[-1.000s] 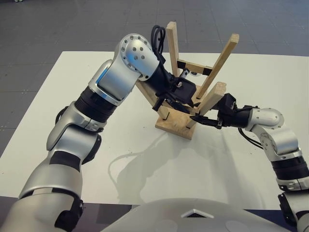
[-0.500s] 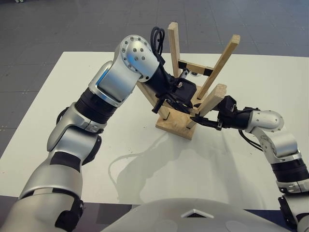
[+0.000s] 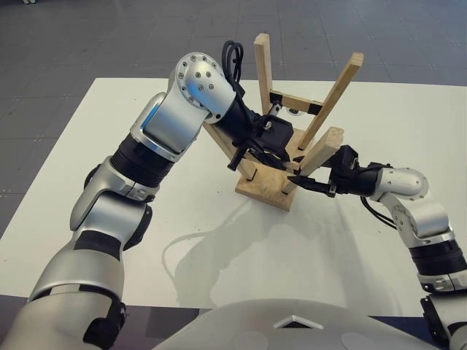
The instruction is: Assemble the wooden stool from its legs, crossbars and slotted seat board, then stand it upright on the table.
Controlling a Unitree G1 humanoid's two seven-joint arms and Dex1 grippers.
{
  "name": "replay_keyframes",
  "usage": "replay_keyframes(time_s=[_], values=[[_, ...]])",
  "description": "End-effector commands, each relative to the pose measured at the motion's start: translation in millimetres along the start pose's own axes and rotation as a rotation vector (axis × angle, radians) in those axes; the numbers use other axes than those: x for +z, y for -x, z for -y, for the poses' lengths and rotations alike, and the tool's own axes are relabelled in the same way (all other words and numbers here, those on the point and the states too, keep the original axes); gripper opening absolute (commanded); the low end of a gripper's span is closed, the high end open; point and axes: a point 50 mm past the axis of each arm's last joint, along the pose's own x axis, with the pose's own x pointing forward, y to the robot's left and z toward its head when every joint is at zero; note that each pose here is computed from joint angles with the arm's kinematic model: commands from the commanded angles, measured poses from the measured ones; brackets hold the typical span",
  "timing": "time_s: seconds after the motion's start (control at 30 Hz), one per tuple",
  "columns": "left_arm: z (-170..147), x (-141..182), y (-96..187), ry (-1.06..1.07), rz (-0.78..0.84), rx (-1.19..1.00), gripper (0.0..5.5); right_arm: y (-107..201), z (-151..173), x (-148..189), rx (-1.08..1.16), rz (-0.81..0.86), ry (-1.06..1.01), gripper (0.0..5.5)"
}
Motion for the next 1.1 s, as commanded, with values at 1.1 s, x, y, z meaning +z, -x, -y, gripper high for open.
replay_keyframes(time_s=[1.1], values=[[16, -30, -46, 0.017, -0.135, -0.027, 0.45, -4, -19, -28, 0.100, -0.153, -0.046, 2.03]])
